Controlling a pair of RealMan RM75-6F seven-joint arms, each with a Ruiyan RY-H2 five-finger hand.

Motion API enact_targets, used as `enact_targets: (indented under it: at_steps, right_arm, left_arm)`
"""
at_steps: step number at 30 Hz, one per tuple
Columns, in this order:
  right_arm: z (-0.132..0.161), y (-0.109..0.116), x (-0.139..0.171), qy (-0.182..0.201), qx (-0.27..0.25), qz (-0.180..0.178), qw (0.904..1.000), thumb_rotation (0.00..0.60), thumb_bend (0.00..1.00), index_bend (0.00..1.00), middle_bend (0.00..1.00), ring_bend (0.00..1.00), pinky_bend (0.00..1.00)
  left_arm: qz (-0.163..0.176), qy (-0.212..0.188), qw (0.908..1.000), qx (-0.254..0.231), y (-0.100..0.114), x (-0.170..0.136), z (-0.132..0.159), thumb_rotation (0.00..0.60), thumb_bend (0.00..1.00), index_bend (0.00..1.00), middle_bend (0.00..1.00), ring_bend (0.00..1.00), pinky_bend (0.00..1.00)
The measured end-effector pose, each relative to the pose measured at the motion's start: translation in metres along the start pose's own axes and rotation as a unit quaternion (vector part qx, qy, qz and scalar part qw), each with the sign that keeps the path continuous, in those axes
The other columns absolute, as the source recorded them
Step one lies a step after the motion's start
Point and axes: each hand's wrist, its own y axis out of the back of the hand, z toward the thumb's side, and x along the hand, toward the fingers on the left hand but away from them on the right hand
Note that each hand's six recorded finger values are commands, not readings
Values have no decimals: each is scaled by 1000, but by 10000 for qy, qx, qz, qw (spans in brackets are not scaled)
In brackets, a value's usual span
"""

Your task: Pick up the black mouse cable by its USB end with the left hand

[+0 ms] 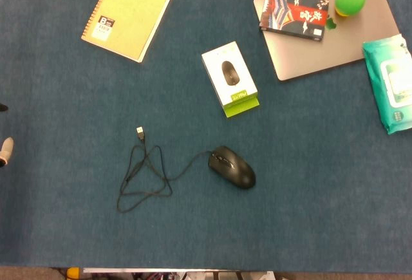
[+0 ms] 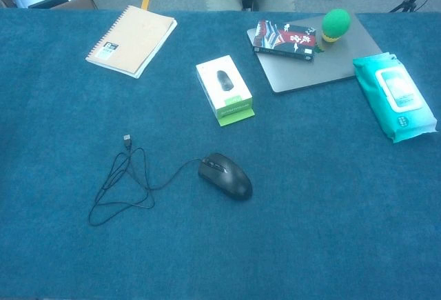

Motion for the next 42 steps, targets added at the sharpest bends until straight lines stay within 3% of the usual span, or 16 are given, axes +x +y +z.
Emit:
enact_targets:
  at_steps: [27, 34, 42]
  right_arm:
    - [0, -1, -1, 5, 18, 12, 10000, 600, 379, 547, 471, 371, 497]
    - [-1, 1, 0, -11, 35, 6, 10000, 600, 378, 547, 471, 371, 497]
    - [-1, 2, 0, 2, 41, 1, 10000, 600, 378, 547, 471, 371, 497]
  left_arm:
    - [-91, -70, 9999, 47, -2, 2, 0, 600, 323, 309, 166, 109, 82]
    - [-237, -381, 9987, 221, -2, 8, 7, 600, 323, 309, 166, 109, 82]
    - [-699, -1030, 9920, 221, -8, 10, 29, 600, 323, 295, 149, 101, 82]
